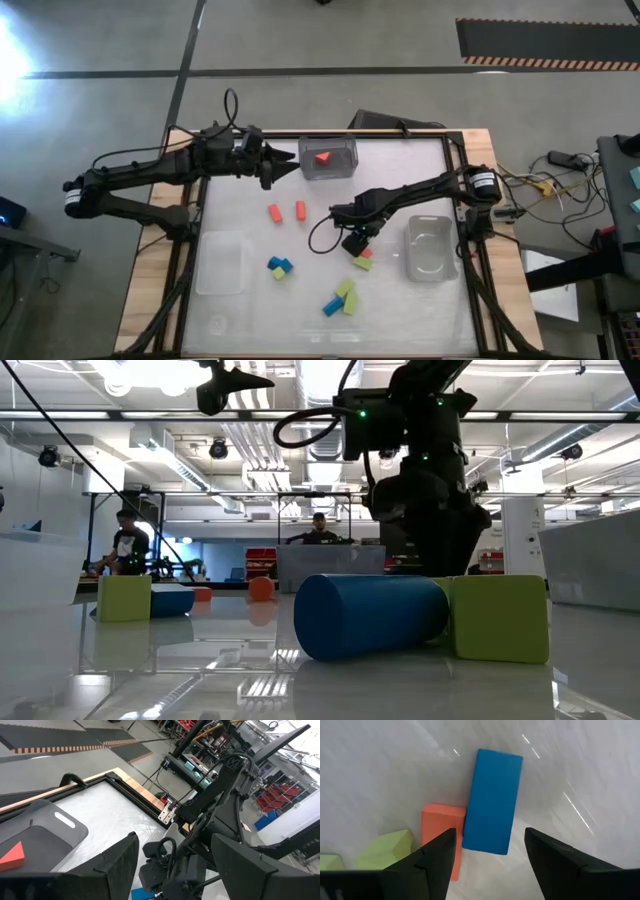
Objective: Sort & place blocks by color
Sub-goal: Put the blue block into the white bin
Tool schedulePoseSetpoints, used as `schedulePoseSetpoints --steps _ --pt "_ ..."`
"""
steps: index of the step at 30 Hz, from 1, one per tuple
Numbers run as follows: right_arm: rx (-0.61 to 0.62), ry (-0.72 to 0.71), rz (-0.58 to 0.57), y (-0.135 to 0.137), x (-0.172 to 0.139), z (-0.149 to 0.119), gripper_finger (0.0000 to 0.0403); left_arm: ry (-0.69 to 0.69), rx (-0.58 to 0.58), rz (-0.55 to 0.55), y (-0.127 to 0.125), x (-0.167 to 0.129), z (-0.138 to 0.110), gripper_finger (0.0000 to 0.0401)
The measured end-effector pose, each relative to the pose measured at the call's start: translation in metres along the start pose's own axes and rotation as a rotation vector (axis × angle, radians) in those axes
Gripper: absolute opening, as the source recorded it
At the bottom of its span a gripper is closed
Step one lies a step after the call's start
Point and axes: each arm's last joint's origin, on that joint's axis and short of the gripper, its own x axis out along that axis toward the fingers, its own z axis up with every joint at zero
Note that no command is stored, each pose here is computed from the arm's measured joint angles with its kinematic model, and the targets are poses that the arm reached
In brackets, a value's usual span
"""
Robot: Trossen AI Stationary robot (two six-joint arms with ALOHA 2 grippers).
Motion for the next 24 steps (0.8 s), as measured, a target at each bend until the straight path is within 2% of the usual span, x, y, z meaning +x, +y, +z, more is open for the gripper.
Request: schedulePoseSetpoints --steps 7,18,24 --pt "-0.009 -0.004 0.000 -0.0044 0.0019 0.0027 0.0210 -0.001 0.000 -0.001 -0.0001 0.0000 0.0001 0.0233" --pt "-0.007 -0.023 0.020 -0.0043 0.0016 0.0059 0.0112 -0.001 -0.002 -0.001 -0.0001 0.0000 0.0001 0.0233" --pt "-0.006 -0.024 0.024 -0.0046 0.0010 0.0062 0.0110 0.000 -0.003 -0.002 -0.0001 0.0001 0.0001 0.0233"
